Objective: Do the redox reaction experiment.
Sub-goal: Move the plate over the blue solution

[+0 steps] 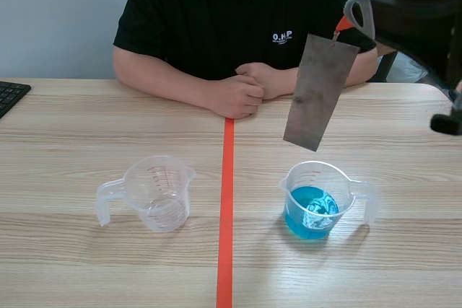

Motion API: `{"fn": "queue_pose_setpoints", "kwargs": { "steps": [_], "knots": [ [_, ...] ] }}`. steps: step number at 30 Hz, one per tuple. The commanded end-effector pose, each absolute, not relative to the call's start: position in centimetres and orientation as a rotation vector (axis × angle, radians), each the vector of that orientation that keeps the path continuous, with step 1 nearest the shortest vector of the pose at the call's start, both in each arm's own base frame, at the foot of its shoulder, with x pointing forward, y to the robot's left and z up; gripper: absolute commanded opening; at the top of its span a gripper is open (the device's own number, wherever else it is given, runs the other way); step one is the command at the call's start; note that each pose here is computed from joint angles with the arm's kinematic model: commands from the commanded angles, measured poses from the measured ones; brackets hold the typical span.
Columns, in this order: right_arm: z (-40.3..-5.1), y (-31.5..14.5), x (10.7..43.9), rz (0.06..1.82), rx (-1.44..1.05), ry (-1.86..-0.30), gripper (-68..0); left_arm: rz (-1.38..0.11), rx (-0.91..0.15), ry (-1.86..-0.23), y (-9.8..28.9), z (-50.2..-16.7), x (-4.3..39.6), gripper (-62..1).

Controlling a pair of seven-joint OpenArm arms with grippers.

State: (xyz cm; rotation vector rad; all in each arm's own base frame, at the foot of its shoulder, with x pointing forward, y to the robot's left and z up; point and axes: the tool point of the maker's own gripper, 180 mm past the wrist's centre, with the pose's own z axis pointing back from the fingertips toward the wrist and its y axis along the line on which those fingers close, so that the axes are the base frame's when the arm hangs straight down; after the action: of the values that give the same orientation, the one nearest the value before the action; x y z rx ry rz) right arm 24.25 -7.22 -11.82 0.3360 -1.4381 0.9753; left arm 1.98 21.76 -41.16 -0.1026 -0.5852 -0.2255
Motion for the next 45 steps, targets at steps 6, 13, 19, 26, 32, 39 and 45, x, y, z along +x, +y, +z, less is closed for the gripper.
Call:
{"fn": "queue_pose_setpoints", "kwargs": {
  "steps": [6,13,19,26,32,39,45],
  "knots": [
    [-11.9,-7.5,23.0,1.017,0.356,-1.423,-66.0,-0.221,-0.112,-0.605,21.5,-40.8,2.5,-56.0],
    [-12.0,-8.5,22.0,1.038,0.358,-1.409,-66.0,-0.221,-0.112,-0.605,21.5,-40.8,2.5,-56.0],
    [-12.0,-9.4,22.1,1.032,0.318,-1.404,-66.0,-0.221,-0.112,-0.604,21.5,-40.8,2.5,-56.0],
    [-12.3,-9.6,22.2,1.052,0.283,-1.400,-66.0,-0.221,-0.112,-0.605,21.5,-40.8,2.5,-56.0],
    [-12.2,-9.7,22.3,1.051,0.285,-1.407,-66.0,-0.226,-0.121,-0.617,21.3,-40.7,2.7,-56.0],
    [-12.2,-9.7,22.4,1.070,0.289,-1.406,-66.0,-0.298,-0.133,-0.679,21.4,-39.4,4.7,-56.1],
    [-12.2,-9.8,22.4,1.070,0.287,-1.403,-66.0,-0.415,-0.170,-0.743,20.4,-37.5,7.6,-56.0]
  ]
}}
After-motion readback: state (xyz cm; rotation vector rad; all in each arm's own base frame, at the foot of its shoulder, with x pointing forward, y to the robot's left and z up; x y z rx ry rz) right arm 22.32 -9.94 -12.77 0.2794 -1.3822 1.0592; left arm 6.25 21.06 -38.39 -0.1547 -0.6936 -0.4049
